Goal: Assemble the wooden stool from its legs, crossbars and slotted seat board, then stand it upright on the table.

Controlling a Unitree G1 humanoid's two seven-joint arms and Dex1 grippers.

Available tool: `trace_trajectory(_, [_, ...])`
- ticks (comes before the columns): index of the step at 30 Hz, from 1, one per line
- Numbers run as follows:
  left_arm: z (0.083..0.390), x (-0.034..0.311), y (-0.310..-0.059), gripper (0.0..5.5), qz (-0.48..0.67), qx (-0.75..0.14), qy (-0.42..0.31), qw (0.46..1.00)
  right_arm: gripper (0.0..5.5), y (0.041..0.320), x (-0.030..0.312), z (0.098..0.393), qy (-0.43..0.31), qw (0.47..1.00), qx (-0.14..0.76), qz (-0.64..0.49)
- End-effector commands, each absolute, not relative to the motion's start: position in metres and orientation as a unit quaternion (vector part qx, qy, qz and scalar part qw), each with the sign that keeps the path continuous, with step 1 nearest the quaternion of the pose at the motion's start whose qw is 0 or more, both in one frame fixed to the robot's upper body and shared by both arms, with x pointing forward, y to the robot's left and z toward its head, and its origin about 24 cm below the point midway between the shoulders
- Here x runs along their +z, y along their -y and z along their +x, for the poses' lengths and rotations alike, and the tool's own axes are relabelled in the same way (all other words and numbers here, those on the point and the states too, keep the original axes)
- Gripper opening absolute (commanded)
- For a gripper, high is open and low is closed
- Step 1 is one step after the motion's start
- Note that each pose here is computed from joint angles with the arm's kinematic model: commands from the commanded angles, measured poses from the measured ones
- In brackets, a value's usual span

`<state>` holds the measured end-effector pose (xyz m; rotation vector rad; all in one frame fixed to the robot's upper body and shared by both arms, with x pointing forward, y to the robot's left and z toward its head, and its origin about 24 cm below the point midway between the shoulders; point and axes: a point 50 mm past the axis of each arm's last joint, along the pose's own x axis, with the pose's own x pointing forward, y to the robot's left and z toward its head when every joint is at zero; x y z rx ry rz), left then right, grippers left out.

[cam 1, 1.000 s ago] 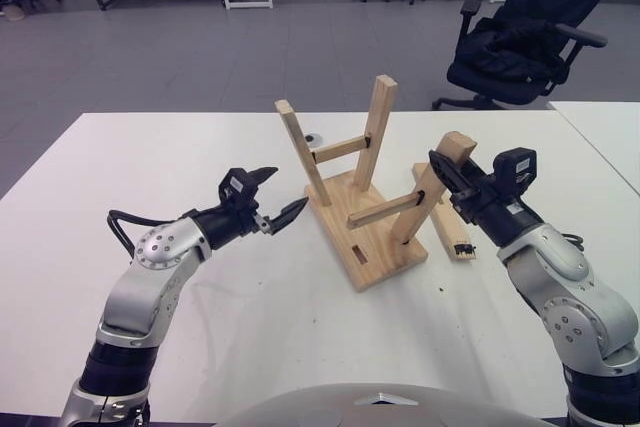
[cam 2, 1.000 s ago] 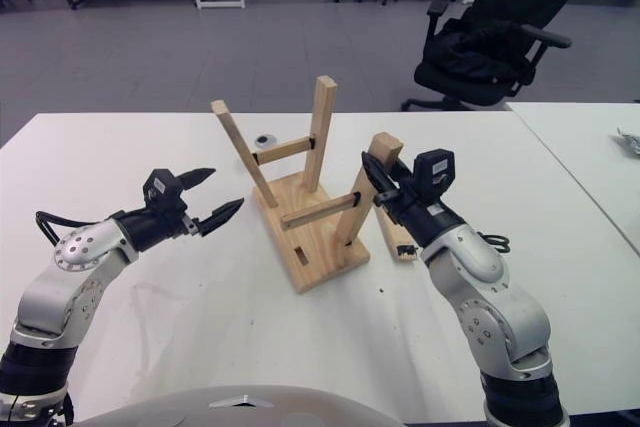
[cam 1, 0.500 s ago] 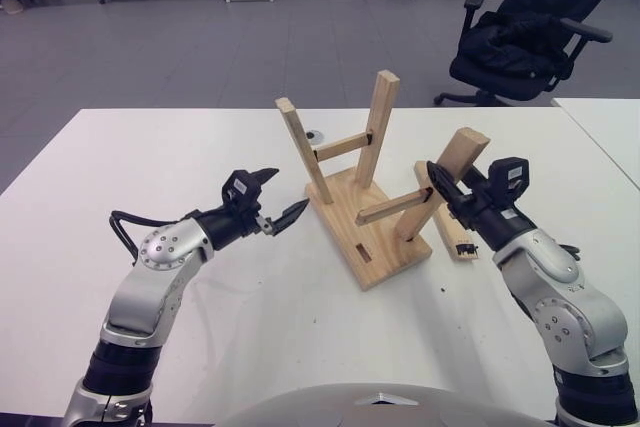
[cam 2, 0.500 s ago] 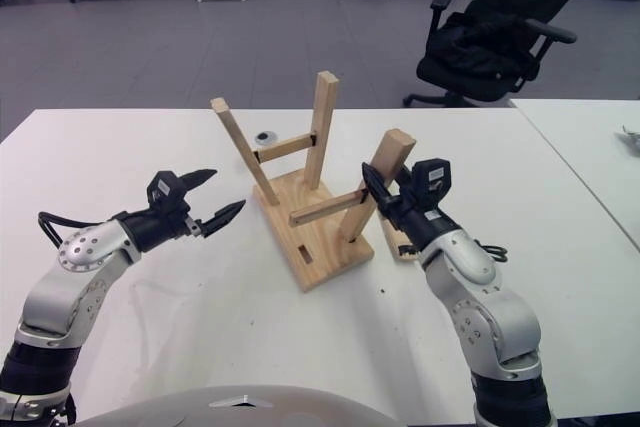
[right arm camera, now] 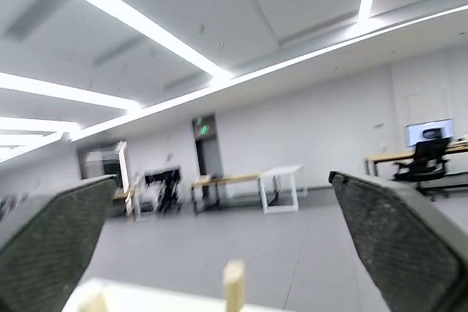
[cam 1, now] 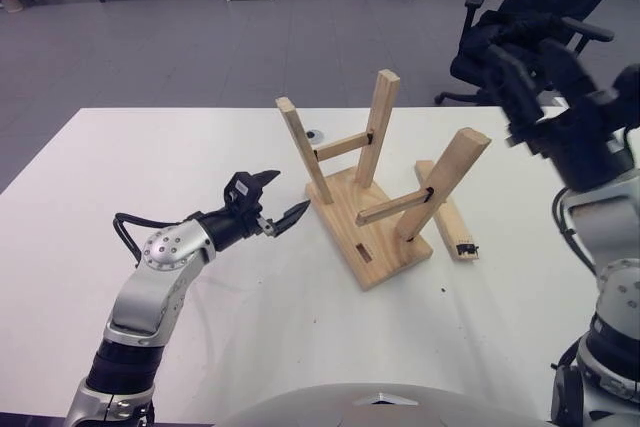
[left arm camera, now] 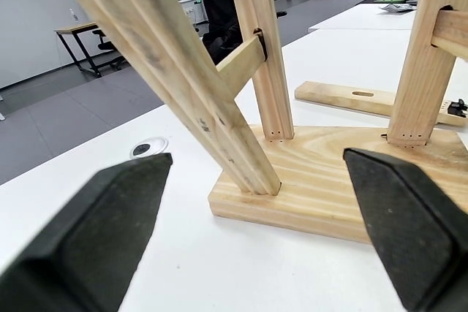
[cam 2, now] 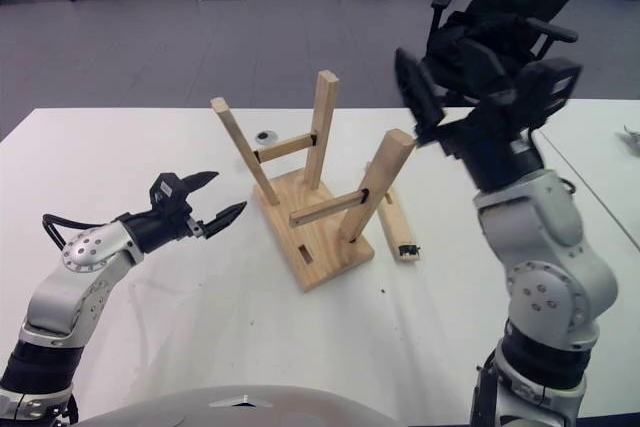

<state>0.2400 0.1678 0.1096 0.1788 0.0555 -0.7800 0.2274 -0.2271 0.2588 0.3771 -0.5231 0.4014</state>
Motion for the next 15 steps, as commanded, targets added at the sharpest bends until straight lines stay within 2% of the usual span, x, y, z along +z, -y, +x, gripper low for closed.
trace_trajectory(1, [0.240,0.108,-0.169,4.30,0.099,-0.374,-0.028,0.922,5.38,0.267,0.258,0.242,0.247,0.933,0.107,0.239])
trace_trajectory(3, [0.241,0.108,-0.168,4.30,0.100,-0.372,-0.025,0.922,5.38,0.272,0.222,0.254,0.162,0.957,0.061,0.231])
trace_trajectory(5, [0.243,0.110,-0.168,4.30,0.101,-0.372,-0.021,0.922,5.38,0.265,0.188,0.257,0.100,0.966,0.053,0.235])
trace_trajectory(8, [0.247,0.114,-0.169,4.30,0.101,-0.363,-0.008,0.926,5.38,0.252,0.131,0.258,-0.032,0.980,0.035,0.193])
trace_trajectory(15, [0.255,0.119,-0.168,4.30,0.099,-0.357,0.008,0.929,5.38,0.225,0.063,0.252,-0.184,0.979,0.052,0.069])
